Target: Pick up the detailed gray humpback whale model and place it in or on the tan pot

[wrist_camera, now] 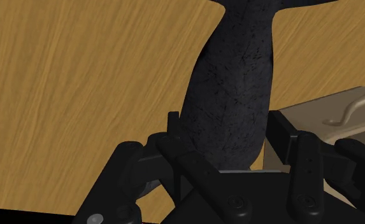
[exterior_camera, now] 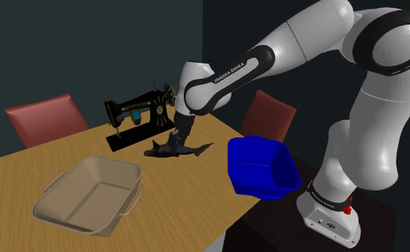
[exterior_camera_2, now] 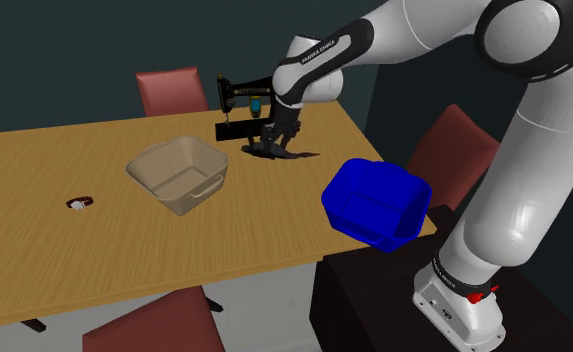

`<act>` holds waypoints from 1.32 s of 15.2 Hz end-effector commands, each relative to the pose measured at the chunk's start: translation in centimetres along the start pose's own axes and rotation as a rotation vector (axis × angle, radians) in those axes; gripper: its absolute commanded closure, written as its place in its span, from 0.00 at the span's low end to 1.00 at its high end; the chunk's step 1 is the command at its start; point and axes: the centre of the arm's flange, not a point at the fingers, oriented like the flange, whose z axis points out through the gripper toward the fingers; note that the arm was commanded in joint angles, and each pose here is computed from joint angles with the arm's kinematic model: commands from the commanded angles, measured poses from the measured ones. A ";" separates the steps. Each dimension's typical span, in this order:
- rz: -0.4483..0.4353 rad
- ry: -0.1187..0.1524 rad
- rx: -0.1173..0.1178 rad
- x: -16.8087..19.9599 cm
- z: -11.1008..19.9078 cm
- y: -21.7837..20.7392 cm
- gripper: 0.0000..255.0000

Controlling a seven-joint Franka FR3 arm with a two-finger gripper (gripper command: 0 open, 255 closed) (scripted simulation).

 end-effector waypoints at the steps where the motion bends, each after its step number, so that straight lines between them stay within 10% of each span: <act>1: 0.000 0.001 0.000 0.2 -1.1 -0.3 1.00; 14: 0.000 0.001 0.000 1.2 -7.7 -1.9 1.00; 20: 0.000 0.001 0.000 4.6 -5.9 -7.2 1.00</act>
